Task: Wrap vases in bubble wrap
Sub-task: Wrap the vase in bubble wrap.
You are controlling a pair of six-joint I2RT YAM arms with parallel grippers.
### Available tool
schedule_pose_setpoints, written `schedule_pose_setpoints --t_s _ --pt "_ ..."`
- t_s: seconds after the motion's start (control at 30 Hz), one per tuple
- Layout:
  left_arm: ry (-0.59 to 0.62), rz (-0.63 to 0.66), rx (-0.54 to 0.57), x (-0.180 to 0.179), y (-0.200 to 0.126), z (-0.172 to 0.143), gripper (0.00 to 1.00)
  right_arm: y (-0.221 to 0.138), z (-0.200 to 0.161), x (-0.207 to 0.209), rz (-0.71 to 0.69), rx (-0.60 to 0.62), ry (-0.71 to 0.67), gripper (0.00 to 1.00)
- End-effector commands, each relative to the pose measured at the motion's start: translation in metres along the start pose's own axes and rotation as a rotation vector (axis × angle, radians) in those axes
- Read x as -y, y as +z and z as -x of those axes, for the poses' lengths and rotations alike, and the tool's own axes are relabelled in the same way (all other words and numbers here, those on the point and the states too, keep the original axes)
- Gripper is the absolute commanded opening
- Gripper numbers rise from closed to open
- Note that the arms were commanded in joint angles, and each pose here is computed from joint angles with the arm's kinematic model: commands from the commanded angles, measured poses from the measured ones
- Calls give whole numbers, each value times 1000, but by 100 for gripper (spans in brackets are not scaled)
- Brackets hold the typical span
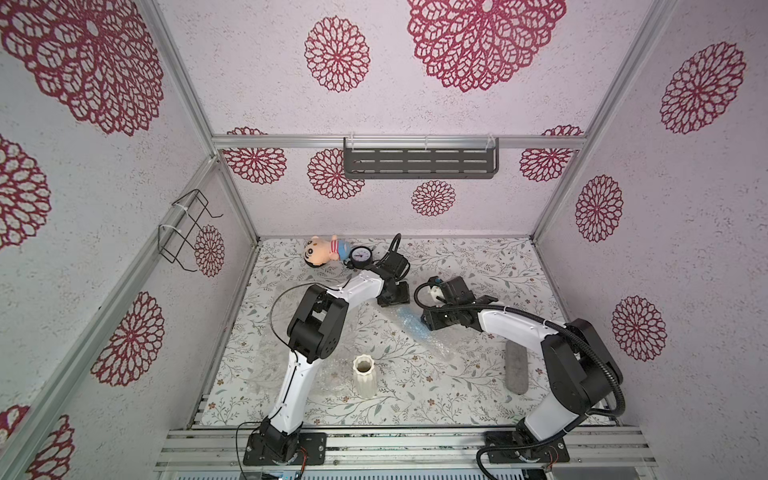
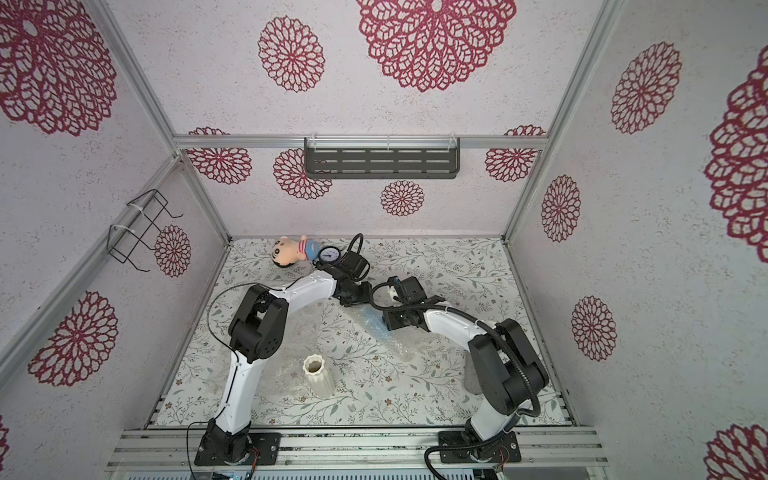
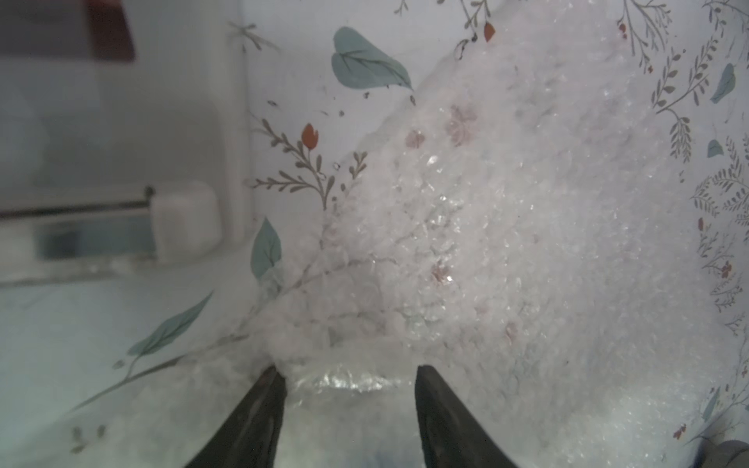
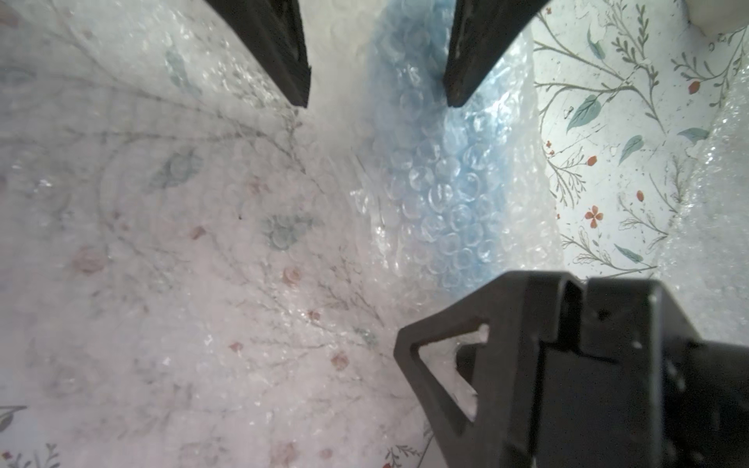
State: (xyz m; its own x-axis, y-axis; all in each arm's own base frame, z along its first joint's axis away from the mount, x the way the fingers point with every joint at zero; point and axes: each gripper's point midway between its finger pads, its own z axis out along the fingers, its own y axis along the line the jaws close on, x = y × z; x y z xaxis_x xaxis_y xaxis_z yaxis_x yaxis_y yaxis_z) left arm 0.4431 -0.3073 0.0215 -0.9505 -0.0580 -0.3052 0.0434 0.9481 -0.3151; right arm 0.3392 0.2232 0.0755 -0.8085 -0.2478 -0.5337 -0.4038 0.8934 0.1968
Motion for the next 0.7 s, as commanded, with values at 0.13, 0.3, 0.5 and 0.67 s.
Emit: schedule_pose_setpoints --t_s 0.13,0.3,0.5,0.67 --pt "32 64 -73 -14 3 -22 54 -54 21 -5 11 83 60 60" --pt "33 55 -71 -12 2 -21 52 -41 36 -14 57 98 119 42" --pt "29 58 -78 -14 5 -26 51 -8 37 2 -29 105 160 27" --pt "35 54 -75 -12 2 -26 51 18 18 2 -11 35 156 24"
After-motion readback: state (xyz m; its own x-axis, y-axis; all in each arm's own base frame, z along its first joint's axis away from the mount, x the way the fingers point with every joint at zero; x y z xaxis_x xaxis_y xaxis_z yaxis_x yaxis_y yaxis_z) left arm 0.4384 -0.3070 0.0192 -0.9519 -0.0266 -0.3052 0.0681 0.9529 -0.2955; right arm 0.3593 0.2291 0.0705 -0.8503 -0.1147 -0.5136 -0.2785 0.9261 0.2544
